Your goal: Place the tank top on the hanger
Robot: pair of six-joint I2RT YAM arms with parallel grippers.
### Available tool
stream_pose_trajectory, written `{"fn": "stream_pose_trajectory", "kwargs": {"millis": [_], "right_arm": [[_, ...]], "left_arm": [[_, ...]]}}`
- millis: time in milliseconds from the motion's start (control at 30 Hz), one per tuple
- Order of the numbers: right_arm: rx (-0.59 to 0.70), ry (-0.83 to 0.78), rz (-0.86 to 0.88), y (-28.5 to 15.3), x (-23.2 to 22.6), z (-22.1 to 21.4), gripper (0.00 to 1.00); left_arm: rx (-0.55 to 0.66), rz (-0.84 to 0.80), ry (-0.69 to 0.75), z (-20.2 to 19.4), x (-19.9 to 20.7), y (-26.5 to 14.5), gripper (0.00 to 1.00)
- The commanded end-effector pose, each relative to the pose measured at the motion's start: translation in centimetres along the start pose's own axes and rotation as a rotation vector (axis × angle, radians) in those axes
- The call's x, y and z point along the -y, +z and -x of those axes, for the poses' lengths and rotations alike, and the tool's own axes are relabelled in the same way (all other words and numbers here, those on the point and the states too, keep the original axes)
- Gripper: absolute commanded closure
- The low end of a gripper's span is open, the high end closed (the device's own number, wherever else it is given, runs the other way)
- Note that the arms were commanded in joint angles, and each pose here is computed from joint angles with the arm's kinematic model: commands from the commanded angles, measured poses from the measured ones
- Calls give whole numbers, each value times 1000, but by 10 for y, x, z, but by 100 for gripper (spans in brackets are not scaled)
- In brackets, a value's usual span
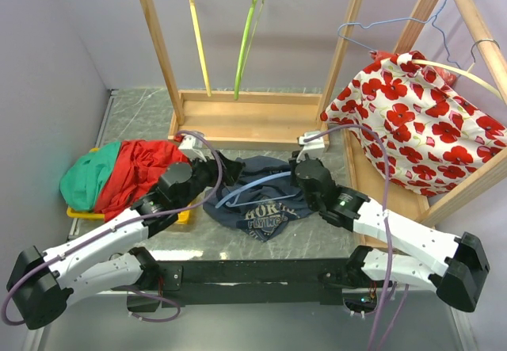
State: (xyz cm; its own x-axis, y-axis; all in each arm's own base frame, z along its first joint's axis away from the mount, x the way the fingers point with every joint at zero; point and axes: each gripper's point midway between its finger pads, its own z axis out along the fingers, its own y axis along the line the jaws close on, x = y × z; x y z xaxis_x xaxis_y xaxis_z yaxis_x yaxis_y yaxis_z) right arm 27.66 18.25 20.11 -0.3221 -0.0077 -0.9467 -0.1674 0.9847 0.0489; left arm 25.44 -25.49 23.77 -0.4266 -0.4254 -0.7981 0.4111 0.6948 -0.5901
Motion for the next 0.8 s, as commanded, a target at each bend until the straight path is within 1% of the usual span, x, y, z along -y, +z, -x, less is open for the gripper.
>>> {"fn": "stream_pose_trajectory", "kwargs": {"millis": [0, 67, 167, 267, 367, 500, 567, 767], "right_arm": [[79, -2, -77, -1, 1, 31, 100], [82, -32, -93, -2, -2, 31, 100], [90, -61, -113, -4, -6, 35, 100], [99, -100, -142, -7, -9, 40, 100], [104, -141, -190, -9, -8, 46, 100], [107, -182, -224, -10, -12, 50, 100], [98, -200, -236, -7, -13, 46, 100], [98, -214, -246, -7, -14, 45, 100]], "left_arm": [[101, 257, -103, 29, -36, -11, 20], [112, 326, -106, 30, -51, -17, 21], [78, 415, -121, 25, -74, -21, 25], [21, 433, -122, 18, -85, -15, 29], [-43, 453, -93, 8, -94, -5, 30], [-154, 411, -61, -10, -91, 14, 33], [-205, 425, -53, -21, -95, 24, 34], [-270, 423, -59, -45, -103, 40, 37]]}}
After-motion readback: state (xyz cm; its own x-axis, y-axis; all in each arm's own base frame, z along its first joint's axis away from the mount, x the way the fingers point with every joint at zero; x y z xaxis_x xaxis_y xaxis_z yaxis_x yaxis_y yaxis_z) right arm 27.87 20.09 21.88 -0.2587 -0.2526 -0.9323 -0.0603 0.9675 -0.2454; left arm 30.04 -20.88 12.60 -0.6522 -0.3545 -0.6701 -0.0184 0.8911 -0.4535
